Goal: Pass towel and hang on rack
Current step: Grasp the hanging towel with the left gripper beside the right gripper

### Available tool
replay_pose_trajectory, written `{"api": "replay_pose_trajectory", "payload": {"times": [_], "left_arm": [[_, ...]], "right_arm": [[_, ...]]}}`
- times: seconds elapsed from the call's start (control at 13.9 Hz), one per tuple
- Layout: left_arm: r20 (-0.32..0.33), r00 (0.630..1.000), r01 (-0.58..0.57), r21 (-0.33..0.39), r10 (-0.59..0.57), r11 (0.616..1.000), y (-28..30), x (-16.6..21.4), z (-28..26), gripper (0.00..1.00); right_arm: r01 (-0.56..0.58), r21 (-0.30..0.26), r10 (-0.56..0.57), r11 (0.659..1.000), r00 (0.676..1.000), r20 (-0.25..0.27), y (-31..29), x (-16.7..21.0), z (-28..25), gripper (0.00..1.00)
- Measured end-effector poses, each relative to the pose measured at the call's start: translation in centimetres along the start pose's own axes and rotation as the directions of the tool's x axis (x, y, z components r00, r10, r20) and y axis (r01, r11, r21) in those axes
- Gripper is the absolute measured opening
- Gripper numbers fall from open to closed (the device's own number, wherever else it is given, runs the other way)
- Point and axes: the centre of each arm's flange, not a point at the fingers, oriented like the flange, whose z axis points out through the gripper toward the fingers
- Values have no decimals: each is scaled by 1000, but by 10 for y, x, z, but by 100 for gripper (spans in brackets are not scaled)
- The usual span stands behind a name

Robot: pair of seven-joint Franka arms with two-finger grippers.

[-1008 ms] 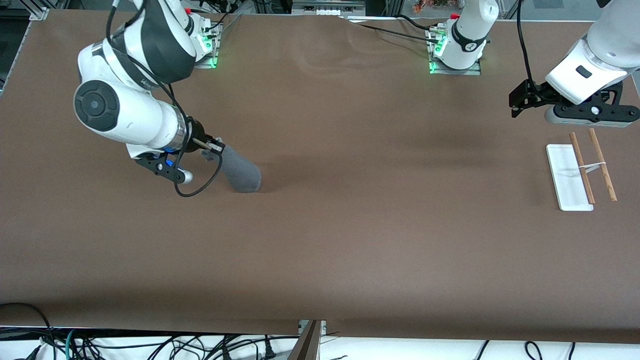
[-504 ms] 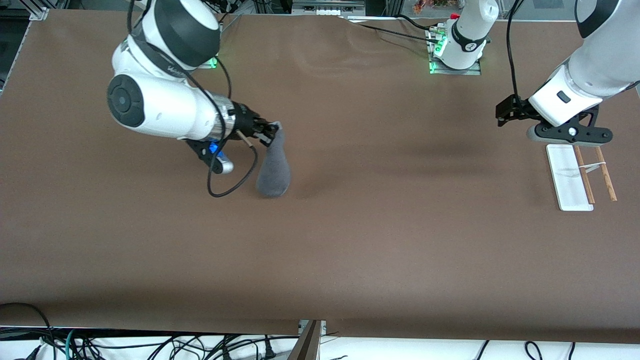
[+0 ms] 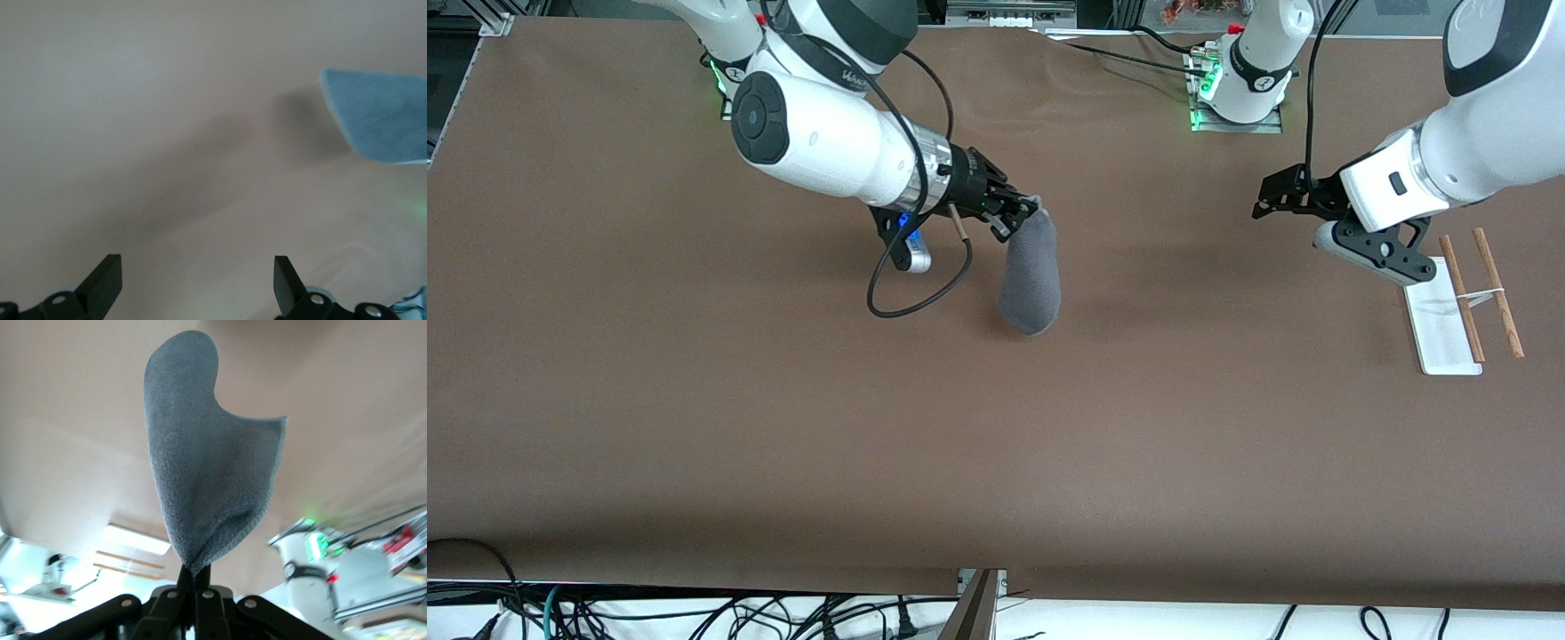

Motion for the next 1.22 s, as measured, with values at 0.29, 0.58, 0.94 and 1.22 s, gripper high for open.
{"api": "replay_pose_trajectory", "payload": {"times": [0.29, 0.58, 0.94, 1.22], "left_arm": [[-141, 975, -195, -166, 173, 967, -37, 8, 38, 100], [-276, 924, -326, -214, 263, 921, -14, 19, 103, 100], [-334, 865, -454, -202, 375, 868, 32, 18, 113, 100], [-378, 803, -557, -206, 460, 804, 70, 13, 108, 100]], "right_arm": [[-126, 88, 121, 988, 991, 56, -4, -22, 5, 3], [-245, 153, 222, 957, 963, 153, -2, -53, 13, 3], [-321, 181, 281, 930, 936, 213, -1, -67, 19, 3], [-323, 178, 283, 930, 935, 215, -1, -69, 22, 3]]}}
